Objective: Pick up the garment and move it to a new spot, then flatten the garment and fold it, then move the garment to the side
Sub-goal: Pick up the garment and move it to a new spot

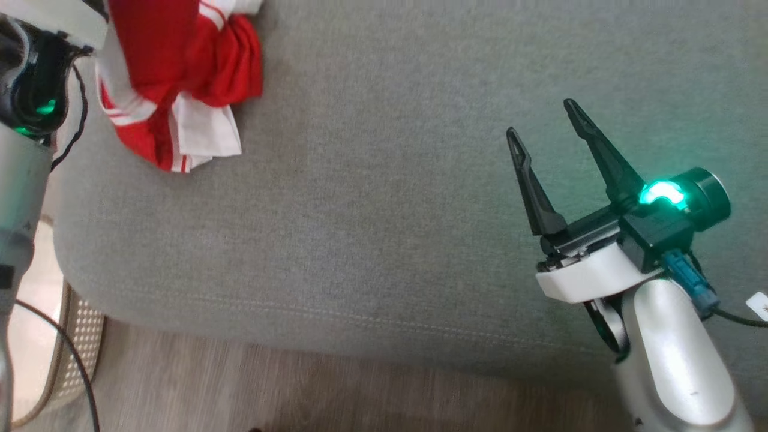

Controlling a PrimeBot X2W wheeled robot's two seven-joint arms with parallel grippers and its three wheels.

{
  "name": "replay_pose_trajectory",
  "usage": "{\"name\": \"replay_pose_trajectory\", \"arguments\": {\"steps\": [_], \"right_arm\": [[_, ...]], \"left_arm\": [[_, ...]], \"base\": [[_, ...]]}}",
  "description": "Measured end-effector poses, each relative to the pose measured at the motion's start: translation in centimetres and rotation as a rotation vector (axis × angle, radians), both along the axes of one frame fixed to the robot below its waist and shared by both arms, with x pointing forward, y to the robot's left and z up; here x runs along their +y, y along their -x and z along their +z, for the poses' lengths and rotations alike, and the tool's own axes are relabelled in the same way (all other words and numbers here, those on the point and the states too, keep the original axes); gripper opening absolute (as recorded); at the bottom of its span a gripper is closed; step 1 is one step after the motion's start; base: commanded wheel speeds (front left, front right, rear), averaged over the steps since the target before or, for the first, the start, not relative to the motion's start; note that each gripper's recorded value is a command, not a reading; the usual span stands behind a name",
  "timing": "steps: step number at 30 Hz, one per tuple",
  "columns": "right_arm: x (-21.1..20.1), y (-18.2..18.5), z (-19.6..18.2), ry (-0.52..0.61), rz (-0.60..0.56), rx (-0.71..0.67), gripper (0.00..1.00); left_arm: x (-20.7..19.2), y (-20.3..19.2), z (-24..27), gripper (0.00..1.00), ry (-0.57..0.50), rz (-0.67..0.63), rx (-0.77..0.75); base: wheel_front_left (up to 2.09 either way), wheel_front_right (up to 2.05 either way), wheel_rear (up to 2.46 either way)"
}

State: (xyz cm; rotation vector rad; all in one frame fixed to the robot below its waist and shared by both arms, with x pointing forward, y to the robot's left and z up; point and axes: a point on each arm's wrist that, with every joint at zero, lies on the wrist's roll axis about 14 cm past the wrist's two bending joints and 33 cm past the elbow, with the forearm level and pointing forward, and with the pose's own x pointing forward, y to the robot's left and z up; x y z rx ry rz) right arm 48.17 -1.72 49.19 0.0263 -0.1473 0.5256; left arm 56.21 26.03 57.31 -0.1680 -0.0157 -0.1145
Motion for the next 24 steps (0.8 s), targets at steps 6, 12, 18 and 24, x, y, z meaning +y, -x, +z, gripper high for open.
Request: {"name": "replay_pose_trajectory", "arguments": {"steps": [6,12,18,24], "right_arm": [[-2.4,0.8,3.6,-0.038,-0.062,-0.062,1.0],[-5.5,2.1,5.8,-0.052,-0.136,-0.107,1.0],[-10.6,3.4,8.9,-0.064,-0.269,-0.182,1.0],[-15.0,4.9,9.7,-0.049,-0.39,-0.198,1.0]], "left_arm": [[-5.2,0.5,6.1,0.0,0.076,-0.148,-0.17],[-10.9,0.5,7.6,0.0,0.209,-0.256,-0.224],[-19.4,0.5,5.0,0.0,0.286,-0.375,-0.15],[-28.8,1.8,1.4,0.0,0.341,-0.514,-0.057]], "base": [[0.0,0.0,0.0],[0.0,0.0,0.0],[0.0,0.0,0.0],[0.0,0.0,0.0]]}}
